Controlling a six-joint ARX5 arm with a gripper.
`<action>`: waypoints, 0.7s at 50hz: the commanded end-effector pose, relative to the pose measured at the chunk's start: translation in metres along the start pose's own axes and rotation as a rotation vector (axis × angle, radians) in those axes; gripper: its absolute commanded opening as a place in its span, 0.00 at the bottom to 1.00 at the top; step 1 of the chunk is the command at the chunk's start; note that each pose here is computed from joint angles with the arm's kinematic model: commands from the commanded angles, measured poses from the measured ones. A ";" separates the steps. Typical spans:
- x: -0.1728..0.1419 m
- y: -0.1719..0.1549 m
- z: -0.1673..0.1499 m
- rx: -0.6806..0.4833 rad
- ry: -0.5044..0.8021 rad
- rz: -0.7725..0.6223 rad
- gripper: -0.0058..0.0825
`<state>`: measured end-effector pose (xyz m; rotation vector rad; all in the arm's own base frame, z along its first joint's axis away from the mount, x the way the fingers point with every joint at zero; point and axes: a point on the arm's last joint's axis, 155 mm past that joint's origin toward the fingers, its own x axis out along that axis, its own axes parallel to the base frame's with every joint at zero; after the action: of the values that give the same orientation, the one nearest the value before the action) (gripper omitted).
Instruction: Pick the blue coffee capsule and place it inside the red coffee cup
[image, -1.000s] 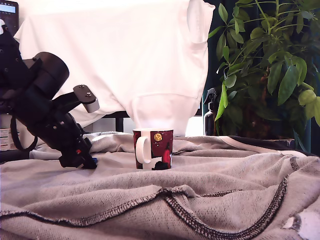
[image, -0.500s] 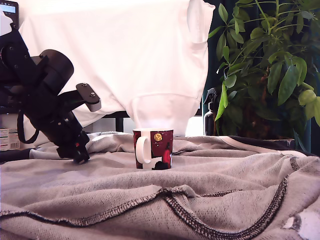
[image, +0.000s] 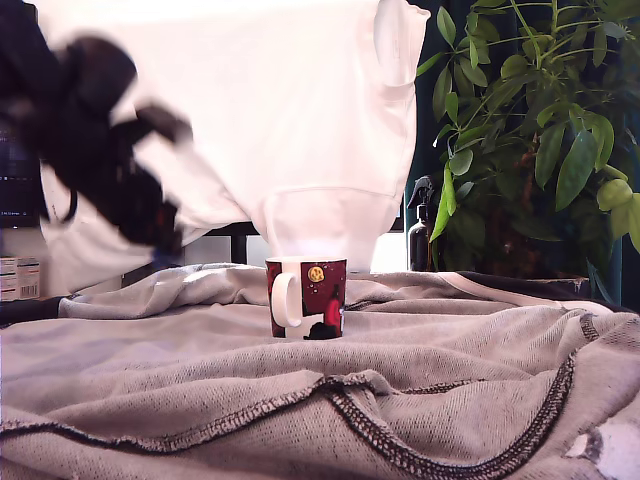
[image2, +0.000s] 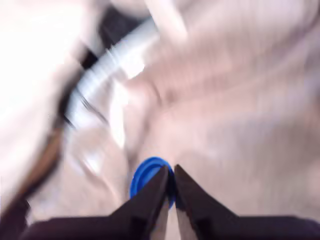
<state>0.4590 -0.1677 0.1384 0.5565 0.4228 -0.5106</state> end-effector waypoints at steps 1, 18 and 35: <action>-0.013 -0.002 0.019 -0.057 -0.056 -0.033 0.04; -0.055 -0.071 0.072 -0.303 -0.240 -0.488 0.04; -0.062 -0.106 0.077 -0.340 -0.245 -0.657 0.04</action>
<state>0.3723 -0.2609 0.2092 0.0244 0.3886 -1.0735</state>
